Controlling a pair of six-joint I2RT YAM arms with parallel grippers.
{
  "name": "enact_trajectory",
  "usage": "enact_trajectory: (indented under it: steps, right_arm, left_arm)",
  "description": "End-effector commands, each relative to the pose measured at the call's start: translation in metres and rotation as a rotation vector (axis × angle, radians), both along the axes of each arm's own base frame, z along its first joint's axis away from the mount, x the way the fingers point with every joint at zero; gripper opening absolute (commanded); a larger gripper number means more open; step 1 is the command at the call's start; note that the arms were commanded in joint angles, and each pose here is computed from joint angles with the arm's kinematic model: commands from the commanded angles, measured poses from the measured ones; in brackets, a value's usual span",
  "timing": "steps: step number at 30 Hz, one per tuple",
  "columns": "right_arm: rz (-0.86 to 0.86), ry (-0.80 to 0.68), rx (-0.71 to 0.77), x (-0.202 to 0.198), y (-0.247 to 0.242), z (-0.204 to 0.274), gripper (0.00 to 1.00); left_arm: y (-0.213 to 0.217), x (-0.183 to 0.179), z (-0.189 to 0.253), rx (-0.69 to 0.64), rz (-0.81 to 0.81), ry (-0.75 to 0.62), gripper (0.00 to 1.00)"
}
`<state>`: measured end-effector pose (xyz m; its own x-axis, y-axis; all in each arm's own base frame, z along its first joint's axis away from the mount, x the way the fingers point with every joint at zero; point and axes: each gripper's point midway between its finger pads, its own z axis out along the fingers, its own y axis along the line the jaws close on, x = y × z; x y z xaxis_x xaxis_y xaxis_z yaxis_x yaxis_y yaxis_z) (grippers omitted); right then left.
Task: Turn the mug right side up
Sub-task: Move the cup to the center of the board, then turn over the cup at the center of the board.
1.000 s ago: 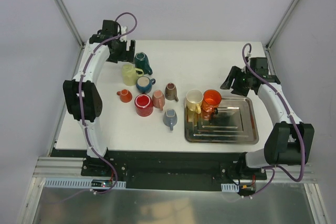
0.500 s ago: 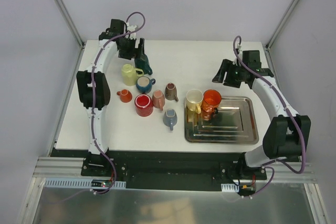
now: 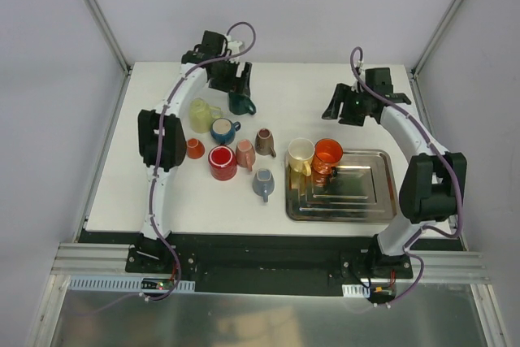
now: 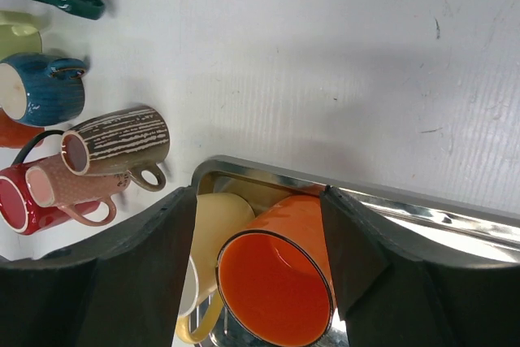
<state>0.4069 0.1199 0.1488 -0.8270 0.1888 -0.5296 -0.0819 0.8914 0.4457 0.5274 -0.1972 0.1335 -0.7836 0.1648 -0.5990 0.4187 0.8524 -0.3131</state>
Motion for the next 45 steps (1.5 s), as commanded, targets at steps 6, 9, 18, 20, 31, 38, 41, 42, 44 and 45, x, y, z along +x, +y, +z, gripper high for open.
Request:
enact_trajectory:
  steps: [6,9,18,20,31,38,41,42,44,45]
  right_arm:
    - [0.07,-0.078,0.014,0.027,0.026,0.019,0.69]
    - [0.156,-0.12,-0.01,0.036,0.032,0.023,0.69]
    - [0.559,-0.255,-0.112,0.066,0.066,0.02,0.67]
    - [0.668,-0.278,-0.119,0.068,0.08,0.014,0.67]
    - [0.657,-0.36,-0.312,0.129,0.139,-0.04,0.73]
    - [0.704,-0.396,-0.305,0.142,0.161,-0.049,0.74]
    - [0.755,-0.388,-0.311,0.134,0.166,-0.058,0.72]
    - [0.778,-0.377,-0.306,0.128,0.169,-0.061,0.71]
    - [0.82,-0.362,-0.289,0.115,0.174,-0.063,0.65]
    - [0.841,-0.358,-0.283,0.109,0.177,-0.064,0.63]
  left_arm:
    - [-0.082,-0.007,0.037,-0.008,-0.116,-0.141,0.95]
    - [-0.068,-0.003,0.058,0.038,-0.081,-0.206,0.97]
    - [0.042,-0.037,0.141,-0.09,0.151,-0.206,0.97]
    - [0.071,-0.054,0.15,-0.113,0.206,-0.193,0.97]
    - [0.106,-0.159,0.173,-0.07,0.072,-0.302,0.97]
    - [0.102,-0.184,0.167,-0.114,0.093,-0.25,0.97]
    - [0.1,-0.189,0.168,-0.126,0.096,-0.237,0.99]
    - [0.1,-0.191,0.166,-0.134,0.106,-0.22,0.99]
    - [0.1,-0.195,0.162,-0.155,0.152,-0.174,0.99]
    - [0.101,-0.198,0.156,-0.16,0.18,-0.147,0.99]
